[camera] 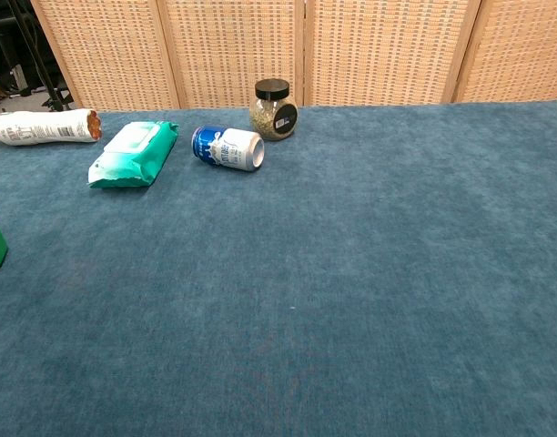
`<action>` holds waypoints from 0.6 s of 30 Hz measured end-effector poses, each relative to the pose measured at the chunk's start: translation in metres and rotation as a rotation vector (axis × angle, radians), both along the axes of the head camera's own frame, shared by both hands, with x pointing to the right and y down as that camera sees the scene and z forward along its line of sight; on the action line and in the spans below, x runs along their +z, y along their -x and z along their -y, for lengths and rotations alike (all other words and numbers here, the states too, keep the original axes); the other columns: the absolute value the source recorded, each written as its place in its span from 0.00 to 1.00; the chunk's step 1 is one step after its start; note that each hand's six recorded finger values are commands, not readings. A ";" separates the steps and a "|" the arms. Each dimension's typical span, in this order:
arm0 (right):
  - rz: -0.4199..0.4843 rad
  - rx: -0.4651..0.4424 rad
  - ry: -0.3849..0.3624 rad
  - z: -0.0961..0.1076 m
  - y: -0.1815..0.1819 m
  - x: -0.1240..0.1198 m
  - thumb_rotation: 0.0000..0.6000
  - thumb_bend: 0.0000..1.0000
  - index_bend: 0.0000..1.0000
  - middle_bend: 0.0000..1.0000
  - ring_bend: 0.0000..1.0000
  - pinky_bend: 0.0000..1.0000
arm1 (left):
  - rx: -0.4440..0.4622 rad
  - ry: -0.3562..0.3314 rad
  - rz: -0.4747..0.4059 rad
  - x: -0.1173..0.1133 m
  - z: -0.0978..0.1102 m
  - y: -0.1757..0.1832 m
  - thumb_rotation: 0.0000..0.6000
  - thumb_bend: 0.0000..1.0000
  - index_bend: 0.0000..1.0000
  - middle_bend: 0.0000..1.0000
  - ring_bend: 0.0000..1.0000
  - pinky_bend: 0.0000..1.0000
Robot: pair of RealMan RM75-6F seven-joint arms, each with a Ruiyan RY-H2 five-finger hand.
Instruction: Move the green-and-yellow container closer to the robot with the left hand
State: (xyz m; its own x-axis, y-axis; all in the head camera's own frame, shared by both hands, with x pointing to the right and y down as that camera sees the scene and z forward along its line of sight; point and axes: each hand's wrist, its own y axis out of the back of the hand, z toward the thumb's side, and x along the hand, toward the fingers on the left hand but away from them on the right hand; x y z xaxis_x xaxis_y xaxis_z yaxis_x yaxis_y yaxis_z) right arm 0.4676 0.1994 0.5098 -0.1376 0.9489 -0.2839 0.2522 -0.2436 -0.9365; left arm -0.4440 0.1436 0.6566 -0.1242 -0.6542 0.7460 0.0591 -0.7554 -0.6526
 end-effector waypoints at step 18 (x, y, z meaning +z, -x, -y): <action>0.023 -0.009 -0.015 -0.001 0.001 -0.006 1.00 0.00 0.00 0.00 0.00 0.00 | -0.160 0.016 -0.198 0.002 0.000 0.004 1.00 0.16 0.21 0.00 0.00 0.00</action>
State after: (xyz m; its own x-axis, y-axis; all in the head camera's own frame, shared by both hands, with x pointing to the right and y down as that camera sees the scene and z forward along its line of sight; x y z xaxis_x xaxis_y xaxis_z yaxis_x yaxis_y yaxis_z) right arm 0.4668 0.2007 0.5041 -0.1225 0.9542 -0.2731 0.2716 -0.2324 -0.9339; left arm -0.4477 0.1435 0.6584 -0.0752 -0.6260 0.7762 -0.1898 -0.7552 -0.6275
